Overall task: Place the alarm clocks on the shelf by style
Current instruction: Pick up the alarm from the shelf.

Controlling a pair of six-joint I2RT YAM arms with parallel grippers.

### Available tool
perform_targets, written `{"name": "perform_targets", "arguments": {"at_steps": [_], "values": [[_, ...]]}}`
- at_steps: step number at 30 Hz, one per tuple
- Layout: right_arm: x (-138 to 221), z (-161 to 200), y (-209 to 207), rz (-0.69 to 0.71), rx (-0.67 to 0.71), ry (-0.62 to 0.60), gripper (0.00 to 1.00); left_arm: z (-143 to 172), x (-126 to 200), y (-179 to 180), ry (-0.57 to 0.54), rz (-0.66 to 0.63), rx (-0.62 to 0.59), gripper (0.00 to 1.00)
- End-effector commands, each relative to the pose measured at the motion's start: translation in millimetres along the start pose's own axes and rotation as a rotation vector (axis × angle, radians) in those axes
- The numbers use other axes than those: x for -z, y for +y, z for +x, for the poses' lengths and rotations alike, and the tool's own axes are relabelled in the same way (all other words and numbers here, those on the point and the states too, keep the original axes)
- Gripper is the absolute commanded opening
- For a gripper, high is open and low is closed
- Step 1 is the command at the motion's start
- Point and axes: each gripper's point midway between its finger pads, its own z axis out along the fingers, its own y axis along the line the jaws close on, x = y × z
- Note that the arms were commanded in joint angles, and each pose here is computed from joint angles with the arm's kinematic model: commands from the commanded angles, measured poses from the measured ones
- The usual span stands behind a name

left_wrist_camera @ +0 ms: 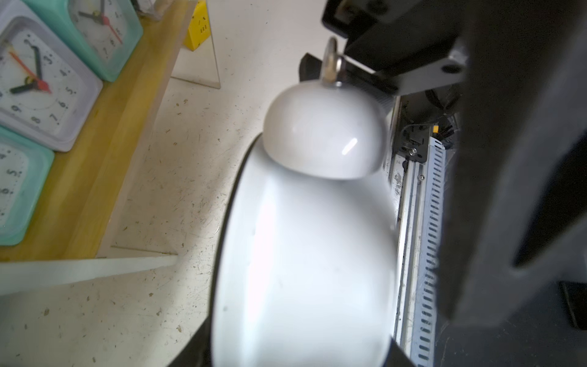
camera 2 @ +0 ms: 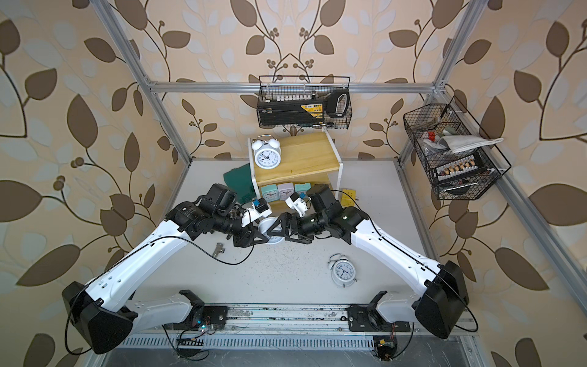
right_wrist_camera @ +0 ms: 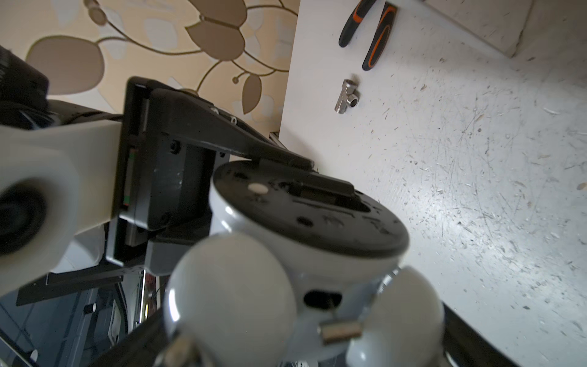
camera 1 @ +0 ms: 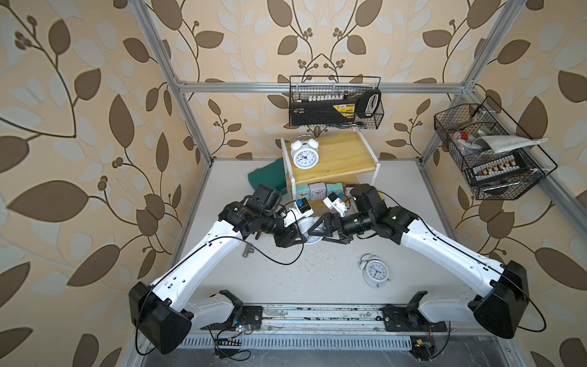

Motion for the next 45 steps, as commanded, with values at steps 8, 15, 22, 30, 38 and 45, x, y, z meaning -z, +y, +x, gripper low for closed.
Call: {"name": "perform_targets", "arguments": {"at_steps": [8, 15, 22, 30, 38, 45], "values": [[7.4, -30.3, 1.6, -0.087, -0.172, -0.325, 0.99, -27.1, 13.5, 14.0, -0.131, -0.103, 0.042, 0.15], [4.0, -38.0, 8.6, -0.131, -0.246, -0.501, 0.99, -26.6, 12.8, 19.5, -0.143, -0.134, 0.056, 0.16], [6.9, -41.7, -1.1, -0.146, -0.322, -0.646, 0.99, -26.1, 13.2, 19.6, -0.146, -0.136, 0.06, 0.16], [1.0, -40.8, 1.7, -0.163, -0.335, -0.706, 0.99, -25.5, 10.2, 21.8, -0.14, -0.137, 0.066, 0.16], [-17.1, -42.6, 3.4, -0.169, -0.351, -0.688, 0.95, -26.0, 9.5, 22.7, -0.138, -0.136, 0.068, 0.16], [-28.7, -44.4, 0.0, -0.172, -0.365, -0.673, 0.87, -25.0, 9.0, 22.9, -0.135, -0.137, 0.069, 0.17]]}}
